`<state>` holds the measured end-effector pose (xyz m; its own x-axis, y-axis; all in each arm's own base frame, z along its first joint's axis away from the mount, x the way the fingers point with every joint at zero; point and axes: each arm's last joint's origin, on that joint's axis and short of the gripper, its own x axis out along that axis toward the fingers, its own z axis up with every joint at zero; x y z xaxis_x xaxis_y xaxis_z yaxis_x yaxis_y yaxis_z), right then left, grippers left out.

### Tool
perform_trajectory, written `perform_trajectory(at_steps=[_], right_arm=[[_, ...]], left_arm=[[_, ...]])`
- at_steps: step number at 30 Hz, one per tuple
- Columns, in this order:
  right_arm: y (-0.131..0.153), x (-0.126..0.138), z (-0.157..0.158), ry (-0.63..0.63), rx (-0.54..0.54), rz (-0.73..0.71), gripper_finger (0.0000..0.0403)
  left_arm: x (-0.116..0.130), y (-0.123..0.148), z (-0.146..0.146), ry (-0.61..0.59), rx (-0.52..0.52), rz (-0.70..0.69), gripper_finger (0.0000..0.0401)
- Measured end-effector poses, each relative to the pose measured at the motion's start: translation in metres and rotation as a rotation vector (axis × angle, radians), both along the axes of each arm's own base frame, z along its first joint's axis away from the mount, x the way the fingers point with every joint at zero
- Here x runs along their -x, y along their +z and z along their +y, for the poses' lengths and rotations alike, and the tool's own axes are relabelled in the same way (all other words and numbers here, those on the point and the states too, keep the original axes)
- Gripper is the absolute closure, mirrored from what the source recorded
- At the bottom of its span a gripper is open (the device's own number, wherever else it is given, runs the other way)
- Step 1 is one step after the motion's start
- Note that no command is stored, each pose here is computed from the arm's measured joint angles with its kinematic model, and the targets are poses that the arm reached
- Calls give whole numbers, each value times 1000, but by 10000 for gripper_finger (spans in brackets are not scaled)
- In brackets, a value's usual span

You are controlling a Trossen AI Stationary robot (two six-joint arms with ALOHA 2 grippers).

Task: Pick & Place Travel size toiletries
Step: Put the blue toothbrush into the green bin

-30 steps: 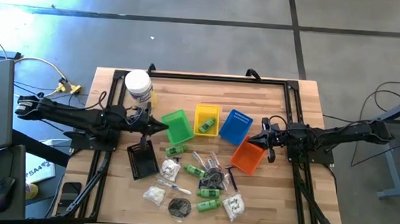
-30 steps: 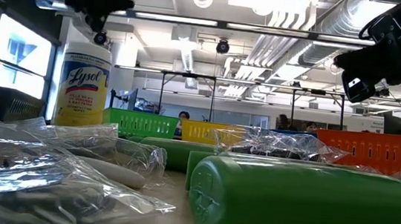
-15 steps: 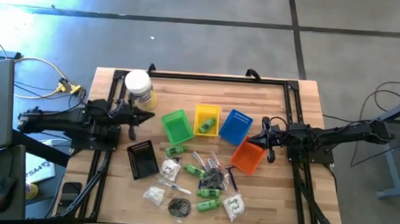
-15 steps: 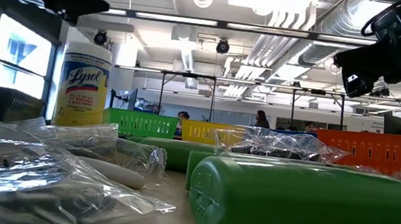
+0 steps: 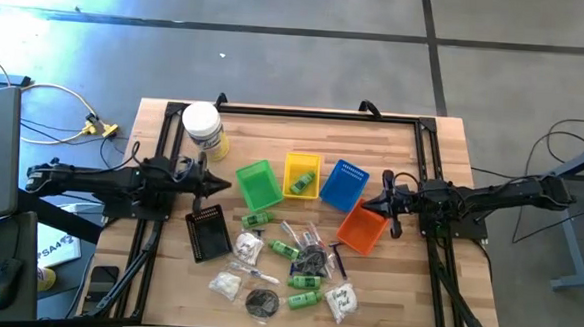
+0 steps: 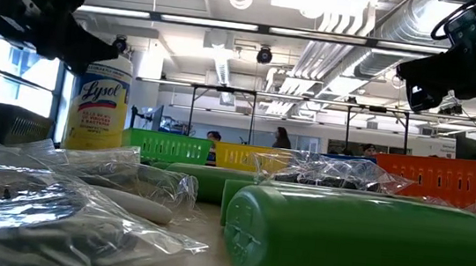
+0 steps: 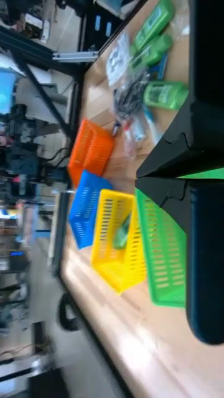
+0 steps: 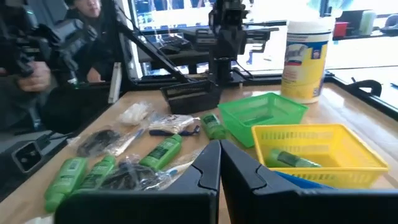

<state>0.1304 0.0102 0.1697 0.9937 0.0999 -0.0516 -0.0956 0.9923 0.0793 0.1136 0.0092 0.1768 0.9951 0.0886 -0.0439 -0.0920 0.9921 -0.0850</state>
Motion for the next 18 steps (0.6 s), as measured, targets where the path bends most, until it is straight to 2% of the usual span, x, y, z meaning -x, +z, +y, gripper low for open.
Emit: perform_trajectory(at_steps=[8, 18], right_arm=[[0, 0, 0, -3, 2, 0, 400], [5, 0, -2, -82, 29, -52, 400]], left_arm=[[1, -2, 0, 11, -46, -8, 401], [1, -1, 1, 30, -81, -11, 401]])
